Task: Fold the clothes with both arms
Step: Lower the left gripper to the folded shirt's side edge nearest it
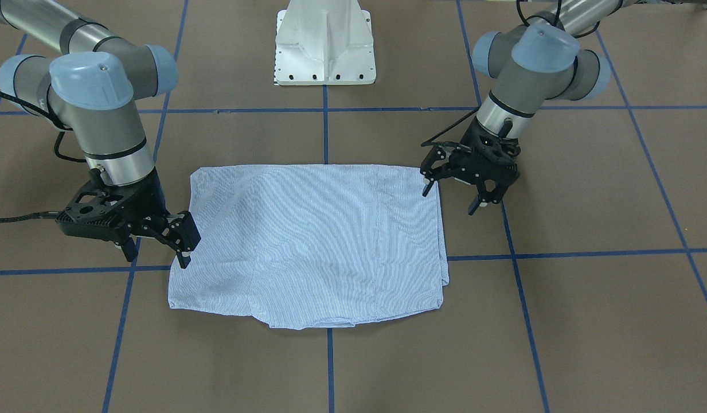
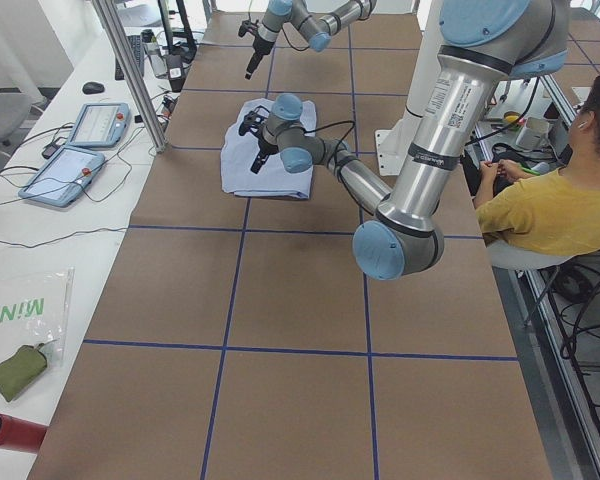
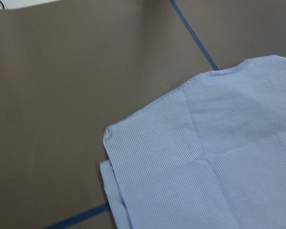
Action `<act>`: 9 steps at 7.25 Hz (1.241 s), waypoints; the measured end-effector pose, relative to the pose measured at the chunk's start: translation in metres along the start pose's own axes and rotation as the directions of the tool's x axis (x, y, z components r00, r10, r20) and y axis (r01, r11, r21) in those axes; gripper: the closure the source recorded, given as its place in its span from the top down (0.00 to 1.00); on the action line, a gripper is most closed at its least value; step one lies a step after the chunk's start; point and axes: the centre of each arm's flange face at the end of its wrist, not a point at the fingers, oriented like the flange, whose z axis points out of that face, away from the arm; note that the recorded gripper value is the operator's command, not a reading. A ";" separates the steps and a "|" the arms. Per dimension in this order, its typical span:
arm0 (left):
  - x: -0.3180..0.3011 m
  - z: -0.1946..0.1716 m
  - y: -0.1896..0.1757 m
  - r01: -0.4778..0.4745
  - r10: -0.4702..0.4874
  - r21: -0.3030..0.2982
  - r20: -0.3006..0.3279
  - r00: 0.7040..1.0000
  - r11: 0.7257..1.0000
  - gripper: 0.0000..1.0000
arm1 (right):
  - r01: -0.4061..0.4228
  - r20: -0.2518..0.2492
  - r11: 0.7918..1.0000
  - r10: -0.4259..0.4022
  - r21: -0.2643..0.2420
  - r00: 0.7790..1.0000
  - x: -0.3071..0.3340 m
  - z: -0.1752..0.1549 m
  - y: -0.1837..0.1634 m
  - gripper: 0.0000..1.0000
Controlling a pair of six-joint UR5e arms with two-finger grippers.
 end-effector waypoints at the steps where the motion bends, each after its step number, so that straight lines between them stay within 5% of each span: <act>1: 0.016 0.005 0.028 0.060 -0.060 -0.003 -0.017 0.998 0.998 1.00 | 0.000 0.003 1.000 0.000 0.001 1.000 0.000 -0.001 0.000 1.00; 3: 0.045 0.025 0.074 0.166 -0.166 0.006 -0.004 0.986 0.986 0.98 | -0.002 0.008 1.000 0.002 0.003 1.000 -0.001 -0.003 0.000 1.00; 5: 0.050 0.043 0.099 0.239 -0.239 0.016 0.032 0.970 0.971 0.84 | -0.006 0.011 1.000 0.006 0.004 1.000 -0.002 -0.005 0.000 1.00; 9: 0.040 0.066 0.120 0.272 -0.273 0.025 0.089 0.958 0.962 0.83 | -0.006 0.012 1.000 0.006 0.005 1.000 -0.002 -0.005 0.001 1.00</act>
